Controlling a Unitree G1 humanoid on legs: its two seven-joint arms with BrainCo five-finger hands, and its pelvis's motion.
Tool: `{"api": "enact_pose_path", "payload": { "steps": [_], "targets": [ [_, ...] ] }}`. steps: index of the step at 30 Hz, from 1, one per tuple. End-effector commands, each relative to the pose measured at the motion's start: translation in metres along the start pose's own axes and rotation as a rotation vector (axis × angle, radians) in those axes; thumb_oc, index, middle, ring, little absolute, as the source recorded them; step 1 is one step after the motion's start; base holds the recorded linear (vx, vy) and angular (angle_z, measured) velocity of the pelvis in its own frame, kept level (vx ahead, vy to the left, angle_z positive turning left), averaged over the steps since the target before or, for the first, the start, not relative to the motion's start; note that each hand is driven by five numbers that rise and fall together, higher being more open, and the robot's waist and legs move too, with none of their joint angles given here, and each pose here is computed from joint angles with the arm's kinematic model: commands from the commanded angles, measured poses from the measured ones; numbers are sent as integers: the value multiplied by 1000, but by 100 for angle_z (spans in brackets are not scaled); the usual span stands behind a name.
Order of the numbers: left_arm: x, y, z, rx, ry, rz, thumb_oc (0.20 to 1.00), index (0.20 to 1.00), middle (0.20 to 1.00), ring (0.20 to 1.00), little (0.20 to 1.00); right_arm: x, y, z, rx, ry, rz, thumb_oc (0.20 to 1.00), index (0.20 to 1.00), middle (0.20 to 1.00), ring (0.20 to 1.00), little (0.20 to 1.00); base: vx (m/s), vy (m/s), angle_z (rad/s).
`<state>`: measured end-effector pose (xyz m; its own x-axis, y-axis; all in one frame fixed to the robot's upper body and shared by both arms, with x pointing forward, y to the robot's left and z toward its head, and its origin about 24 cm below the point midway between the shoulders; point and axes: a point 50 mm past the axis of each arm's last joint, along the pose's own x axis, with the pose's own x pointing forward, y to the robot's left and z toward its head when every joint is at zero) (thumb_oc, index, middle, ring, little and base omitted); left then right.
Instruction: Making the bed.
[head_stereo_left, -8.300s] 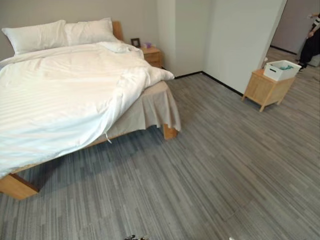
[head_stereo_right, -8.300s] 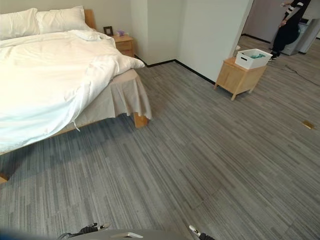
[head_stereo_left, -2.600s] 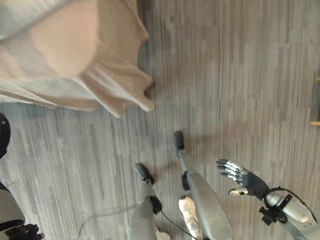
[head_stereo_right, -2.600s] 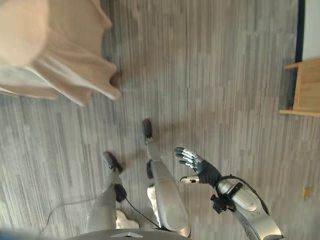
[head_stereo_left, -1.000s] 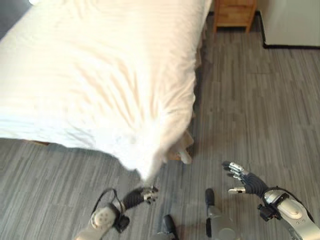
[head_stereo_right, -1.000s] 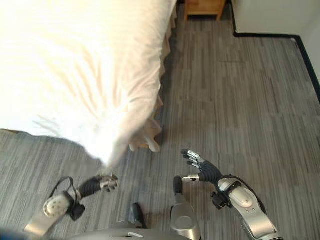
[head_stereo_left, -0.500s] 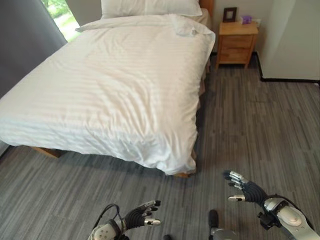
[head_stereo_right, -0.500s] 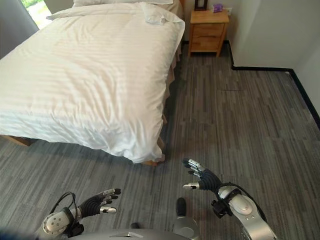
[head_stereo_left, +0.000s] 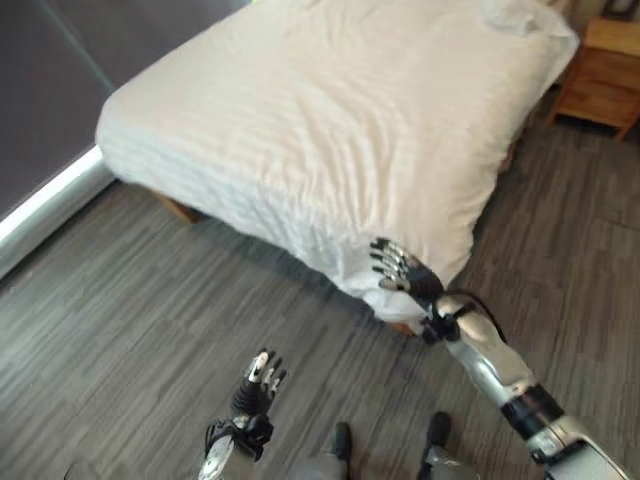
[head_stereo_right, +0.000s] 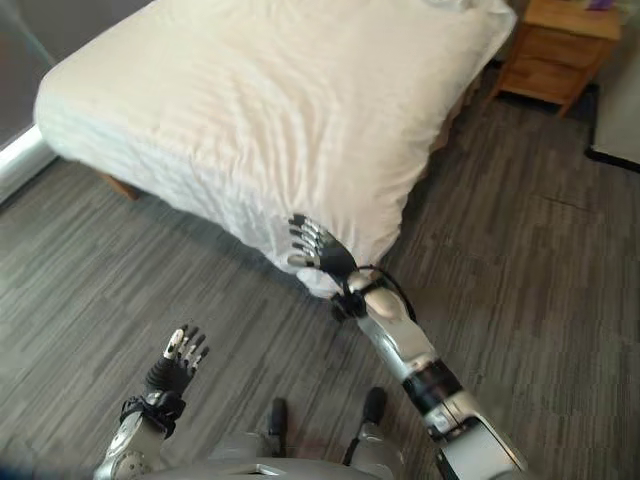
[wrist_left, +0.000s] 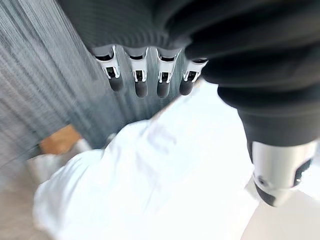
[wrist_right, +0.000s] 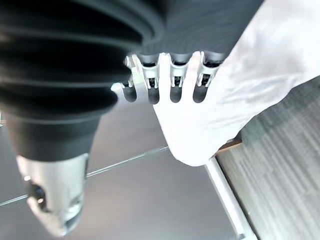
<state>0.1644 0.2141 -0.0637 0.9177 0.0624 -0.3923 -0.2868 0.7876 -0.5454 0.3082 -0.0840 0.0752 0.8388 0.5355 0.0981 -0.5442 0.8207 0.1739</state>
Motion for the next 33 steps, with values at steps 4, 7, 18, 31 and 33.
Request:
{"api": "enact_pose_path", "payload": {
  "steps": [4,7,18,31,33],
  "targets": [
    [18,-18,47,95,-142,-118,1000,1000,1000,1000,1000,48,-19,35,115,-103,-162,200,200,200,200,200,-75,8,17],
    [20,-20,50,119,-137,-135,1000,1000,1000,1000,1000,53,-42,40,80,-64,-258,200,200,200,200,200,-50,13,23],
    [19,-21,52,191,-117,-168,1000,1000,1000,1000,1000,39,-125,80,92,-55,-628,200,200,200,200,200,-19,18,4],
    [27,-46,50,213,-129,-241,1000,1000,1000,1000,1000,25,-157,120,124,-108,-825,200,200,200,200,200,-52,3,3],
    [30,-52,45,213,-119,-251,1000,1000,1000,1000,1000,26,-156,116,160,-116,-832,200,200,200,200,200,-35,19,-5]
  ]
}}
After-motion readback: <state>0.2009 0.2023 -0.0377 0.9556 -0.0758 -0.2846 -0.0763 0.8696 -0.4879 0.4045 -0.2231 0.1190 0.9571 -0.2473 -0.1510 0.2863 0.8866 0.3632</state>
